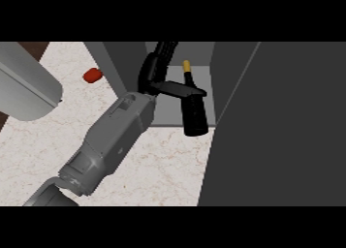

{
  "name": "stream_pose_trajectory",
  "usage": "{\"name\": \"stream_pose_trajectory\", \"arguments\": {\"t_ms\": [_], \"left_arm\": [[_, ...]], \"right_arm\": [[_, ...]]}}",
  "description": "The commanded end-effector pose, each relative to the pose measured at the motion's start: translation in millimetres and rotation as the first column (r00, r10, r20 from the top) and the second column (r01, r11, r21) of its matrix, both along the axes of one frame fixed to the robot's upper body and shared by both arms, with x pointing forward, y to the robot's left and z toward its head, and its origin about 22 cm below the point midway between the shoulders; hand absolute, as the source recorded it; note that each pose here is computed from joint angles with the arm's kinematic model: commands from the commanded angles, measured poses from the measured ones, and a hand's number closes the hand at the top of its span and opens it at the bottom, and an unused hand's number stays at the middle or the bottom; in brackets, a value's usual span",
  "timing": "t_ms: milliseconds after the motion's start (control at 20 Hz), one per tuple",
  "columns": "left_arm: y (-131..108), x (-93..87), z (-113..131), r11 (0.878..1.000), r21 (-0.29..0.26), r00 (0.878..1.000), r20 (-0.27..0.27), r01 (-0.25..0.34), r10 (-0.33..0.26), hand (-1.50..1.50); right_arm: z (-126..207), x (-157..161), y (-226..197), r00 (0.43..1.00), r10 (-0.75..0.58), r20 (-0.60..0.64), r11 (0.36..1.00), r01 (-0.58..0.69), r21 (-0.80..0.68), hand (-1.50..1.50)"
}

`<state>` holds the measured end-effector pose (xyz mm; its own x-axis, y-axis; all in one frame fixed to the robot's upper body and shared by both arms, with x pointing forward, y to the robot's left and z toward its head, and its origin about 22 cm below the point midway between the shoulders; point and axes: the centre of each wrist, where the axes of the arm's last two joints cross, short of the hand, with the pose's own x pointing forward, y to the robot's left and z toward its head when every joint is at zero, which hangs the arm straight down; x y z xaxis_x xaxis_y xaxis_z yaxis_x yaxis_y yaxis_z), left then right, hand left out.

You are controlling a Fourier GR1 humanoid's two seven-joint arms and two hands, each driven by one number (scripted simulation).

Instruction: Pick up the wine, place it into the cabinet and close the cabinet

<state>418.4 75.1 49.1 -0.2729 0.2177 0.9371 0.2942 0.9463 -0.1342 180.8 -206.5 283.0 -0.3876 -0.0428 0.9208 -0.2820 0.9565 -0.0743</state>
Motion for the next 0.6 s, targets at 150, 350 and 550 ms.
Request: {"name": "stream_pose_trajectory", "arguments": {"t_ms": [150, 350, 550], "left_arm": [[-35.4, -31.4, 30.1, 0.997, 0.008, 0.996, 0.049, 0.08, -0.08, -1.5], [-47.7, -69.2, 37.9, 0.992, -0.04, 0.993, -0.002, 0.121, -0.121, -1.5], [-53.3, -109.2, 34.8, 0.996, -0.063, 0.998, -0.002, 0.07, -0.07, -1.5]], "right_arm": [[6.7, -14.2, -4.1, 1.0, 0.002, 0.028, 1.0, -0.002, 0.004, -1.5], [3.4, -13.7, 1.4, 1.0, -0.011, 0.005, 1.0, 0.011, 0.006, -1.5], [14.9, -17.5, 3.7, 0.999, 0.028, 0.016, 0.999, -0.028, -0.026, -1.5]]}}
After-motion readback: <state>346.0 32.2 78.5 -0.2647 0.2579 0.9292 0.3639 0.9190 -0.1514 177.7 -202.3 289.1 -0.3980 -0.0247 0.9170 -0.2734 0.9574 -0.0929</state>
